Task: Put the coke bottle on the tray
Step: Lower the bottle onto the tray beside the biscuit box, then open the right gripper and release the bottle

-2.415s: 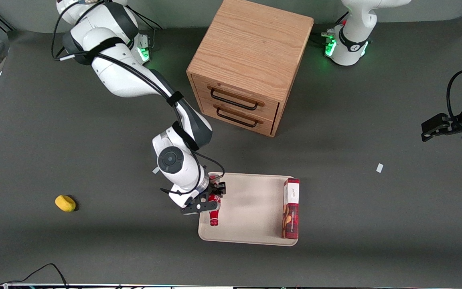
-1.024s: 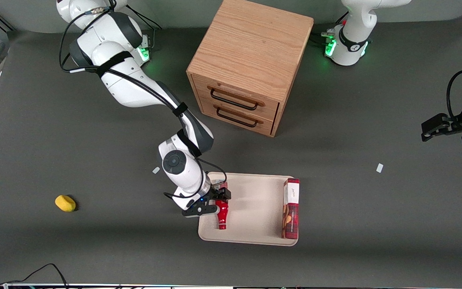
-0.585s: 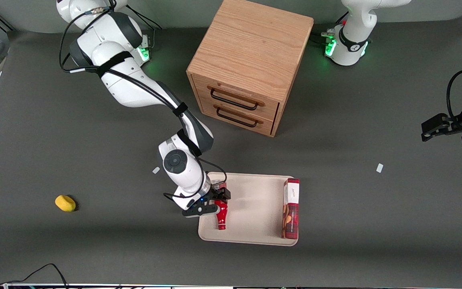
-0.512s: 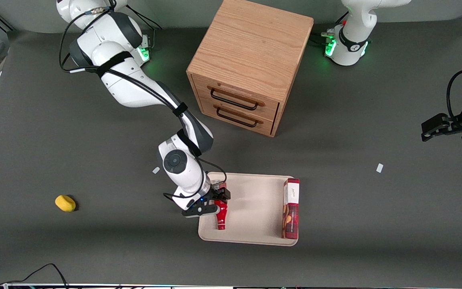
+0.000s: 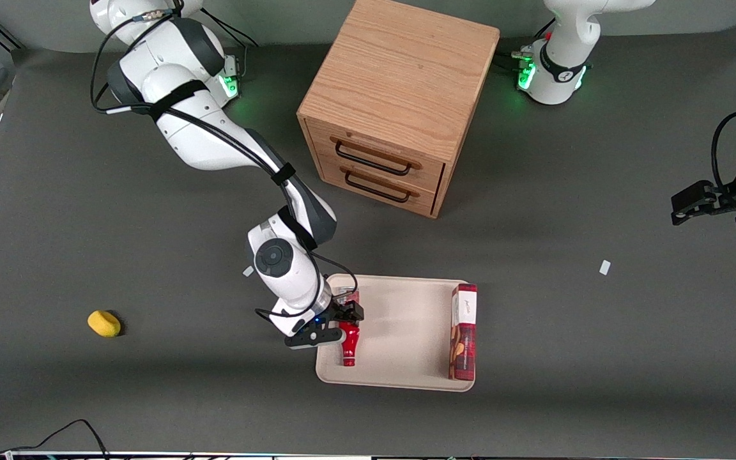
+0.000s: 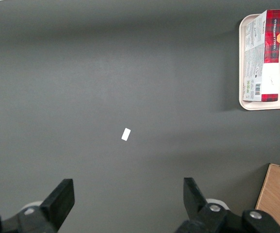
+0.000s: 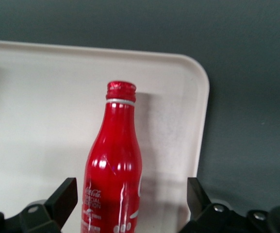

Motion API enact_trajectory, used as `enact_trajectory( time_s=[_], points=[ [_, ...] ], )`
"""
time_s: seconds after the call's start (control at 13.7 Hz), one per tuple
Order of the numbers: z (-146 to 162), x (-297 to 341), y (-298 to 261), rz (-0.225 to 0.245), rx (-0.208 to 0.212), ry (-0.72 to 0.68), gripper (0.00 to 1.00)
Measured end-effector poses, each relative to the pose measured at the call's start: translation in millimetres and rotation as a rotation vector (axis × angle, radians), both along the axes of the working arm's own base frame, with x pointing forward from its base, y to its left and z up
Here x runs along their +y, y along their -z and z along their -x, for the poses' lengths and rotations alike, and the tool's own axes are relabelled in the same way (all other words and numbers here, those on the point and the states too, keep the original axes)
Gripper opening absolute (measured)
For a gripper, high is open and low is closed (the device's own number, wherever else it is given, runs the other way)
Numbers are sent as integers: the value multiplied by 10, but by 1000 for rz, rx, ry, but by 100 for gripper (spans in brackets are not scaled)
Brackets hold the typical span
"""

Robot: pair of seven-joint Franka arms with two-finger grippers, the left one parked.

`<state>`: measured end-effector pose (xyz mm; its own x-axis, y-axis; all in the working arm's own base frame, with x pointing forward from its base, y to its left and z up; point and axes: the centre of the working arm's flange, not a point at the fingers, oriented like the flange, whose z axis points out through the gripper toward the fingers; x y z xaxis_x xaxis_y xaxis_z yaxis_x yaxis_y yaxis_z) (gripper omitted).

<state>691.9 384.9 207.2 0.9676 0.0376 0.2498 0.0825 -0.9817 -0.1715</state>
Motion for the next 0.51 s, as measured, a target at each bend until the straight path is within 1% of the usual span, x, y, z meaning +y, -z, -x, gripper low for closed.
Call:
enact_trajectory(
  time_s=[0.15, 0.44, 0.51],
  points=[
    [-23, -109, -203, 14, 9, 11, 100],
    [-34, -640, -674, 61, 59, 63, 100],
    [-19, -838, -826, 76, 80, 84, 100]
  ],
)
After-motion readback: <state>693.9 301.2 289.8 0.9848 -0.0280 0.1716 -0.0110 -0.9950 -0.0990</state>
